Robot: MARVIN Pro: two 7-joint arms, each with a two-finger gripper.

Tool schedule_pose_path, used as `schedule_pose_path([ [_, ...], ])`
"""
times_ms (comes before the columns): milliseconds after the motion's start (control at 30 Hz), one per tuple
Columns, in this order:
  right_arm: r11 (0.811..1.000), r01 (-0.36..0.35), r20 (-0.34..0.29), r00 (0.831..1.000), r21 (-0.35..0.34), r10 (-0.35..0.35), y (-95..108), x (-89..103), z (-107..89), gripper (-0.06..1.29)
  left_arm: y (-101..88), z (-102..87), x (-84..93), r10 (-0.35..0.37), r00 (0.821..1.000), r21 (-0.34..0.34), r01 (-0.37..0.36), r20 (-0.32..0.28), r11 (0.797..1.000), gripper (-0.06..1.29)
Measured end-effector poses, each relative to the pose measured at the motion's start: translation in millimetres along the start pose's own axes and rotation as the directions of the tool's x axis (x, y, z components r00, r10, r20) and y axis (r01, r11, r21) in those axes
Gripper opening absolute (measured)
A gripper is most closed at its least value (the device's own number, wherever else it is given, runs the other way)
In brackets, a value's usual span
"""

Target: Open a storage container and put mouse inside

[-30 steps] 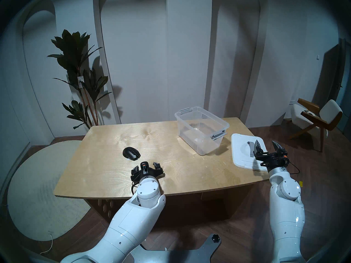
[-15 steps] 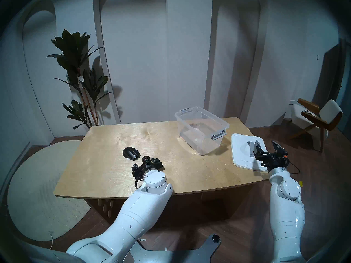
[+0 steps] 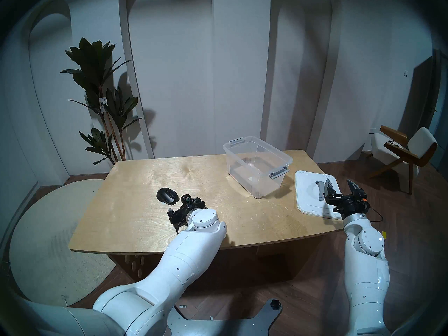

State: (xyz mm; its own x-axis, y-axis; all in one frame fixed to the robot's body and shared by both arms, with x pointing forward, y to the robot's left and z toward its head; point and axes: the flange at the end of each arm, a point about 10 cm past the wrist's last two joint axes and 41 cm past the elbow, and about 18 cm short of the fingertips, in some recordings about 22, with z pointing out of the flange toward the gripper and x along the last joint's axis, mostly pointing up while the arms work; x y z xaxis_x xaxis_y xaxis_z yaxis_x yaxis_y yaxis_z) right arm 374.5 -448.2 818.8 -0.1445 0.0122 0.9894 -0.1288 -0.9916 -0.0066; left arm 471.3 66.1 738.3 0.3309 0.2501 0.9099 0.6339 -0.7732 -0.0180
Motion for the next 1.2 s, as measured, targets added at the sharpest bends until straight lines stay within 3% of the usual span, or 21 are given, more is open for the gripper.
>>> schedule_pose_path([
  [633,1.000,0.000,-0.003,1.000,-0.002,0.000,1,0.9,0.4,1.25,15.5,10.9,7.8,-0.080,0.997,0.136,0.078,0.011,0.988,1.25],
  [1200,1.000,0.000,-0.004,1.000,-0.008,0.000,1,1.1,0.6,1.25,17.4,21.7,7.5,-0.065,0.998,0.140,0.067,-0.021,0.988,1.25],
])
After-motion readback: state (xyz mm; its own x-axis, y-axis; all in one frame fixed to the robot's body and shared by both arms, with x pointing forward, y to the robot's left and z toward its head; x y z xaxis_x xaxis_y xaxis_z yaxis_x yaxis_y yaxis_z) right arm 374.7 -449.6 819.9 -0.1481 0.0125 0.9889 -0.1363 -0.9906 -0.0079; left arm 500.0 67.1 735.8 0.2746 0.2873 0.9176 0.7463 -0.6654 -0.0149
